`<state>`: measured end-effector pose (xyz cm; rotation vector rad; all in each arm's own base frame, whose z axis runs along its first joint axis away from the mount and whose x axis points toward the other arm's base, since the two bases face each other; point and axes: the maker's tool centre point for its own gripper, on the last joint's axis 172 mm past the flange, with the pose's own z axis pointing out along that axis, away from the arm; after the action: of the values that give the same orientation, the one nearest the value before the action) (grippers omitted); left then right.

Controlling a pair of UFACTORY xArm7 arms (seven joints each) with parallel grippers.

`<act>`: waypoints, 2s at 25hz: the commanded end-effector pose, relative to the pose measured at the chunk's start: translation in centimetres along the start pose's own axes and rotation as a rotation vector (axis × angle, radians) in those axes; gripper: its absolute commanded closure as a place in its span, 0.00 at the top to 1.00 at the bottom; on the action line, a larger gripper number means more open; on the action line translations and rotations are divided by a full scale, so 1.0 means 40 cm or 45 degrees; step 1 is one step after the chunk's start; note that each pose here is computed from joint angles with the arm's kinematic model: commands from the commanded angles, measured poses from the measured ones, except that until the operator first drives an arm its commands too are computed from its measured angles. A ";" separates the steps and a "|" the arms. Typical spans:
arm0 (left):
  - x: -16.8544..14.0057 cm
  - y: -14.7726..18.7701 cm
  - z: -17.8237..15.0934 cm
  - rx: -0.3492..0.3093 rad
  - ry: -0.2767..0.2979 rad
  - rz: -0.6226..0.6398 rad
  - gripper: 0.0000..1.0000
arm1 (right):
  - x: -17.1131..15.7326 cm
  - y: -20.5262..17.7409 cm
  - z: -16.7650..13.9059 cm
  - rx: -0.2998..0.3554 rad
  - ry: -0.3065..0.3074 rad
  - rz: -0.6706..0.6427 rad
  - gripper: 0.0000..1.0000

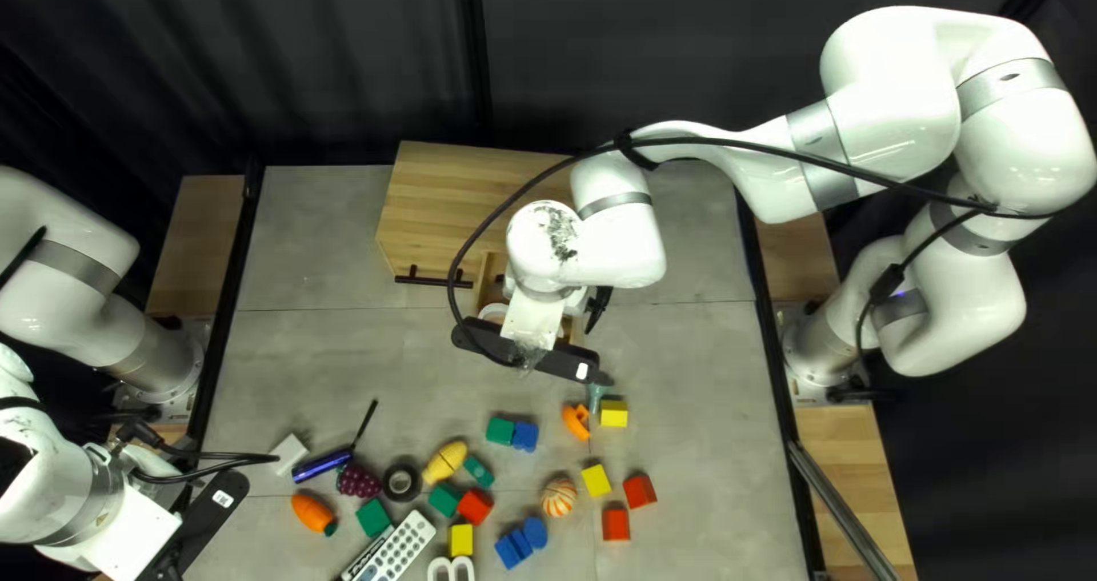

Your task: Open drawers and place objects into drawer and close

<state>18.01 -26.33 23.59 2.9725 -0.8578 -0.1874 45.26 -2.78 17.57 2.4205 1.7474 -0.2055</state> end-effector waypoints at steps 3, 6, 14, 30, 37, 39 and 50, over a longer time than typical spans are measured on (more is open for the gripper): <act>0.000 0.000 0.000 0.000 0.000 0.000 1.00 | -0.010 -0.001 0.013 0.000 0.000 0.002 0.00; 0.000 0.000 0.000 0.000 0.000 0.000 1.00 | -0.013 -0.001 0.018 0.001 0.000 0.003 0.00; 0.000 0.000 0.000 0.000 0.000 0.000 1.00 | -0.023 -0.004 0.030 0.008 -0.001 0.003 0.00; 0.000 0.000 0.000 0.000 0.000 0.000 1.00 | -0.023 0.001 0.052 0.013 0.002 -0.005 0.00; 0.000 0.000 0.000 0.000 0.000 0.000 1.00 | -0.022 -0.003 0.054 0.013 0.001 -0.005 0.00; 0.000 0.000 0.000 0.000 0.000 0.000 1.00 | -0.021 -0.002 0.051 0.018 0.000 -0.003 0.14; 0.000 0.000 0.000 0.000 0.000 0.000 1.00 | -0.019 0.005 -0.004 0.014 -0.051 -0.009 0.00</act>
<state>18.01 -26.33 23.59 2.9725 -0.8578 -0.1874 44.99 -3.66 17.14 2.4103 1.7468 -0.2573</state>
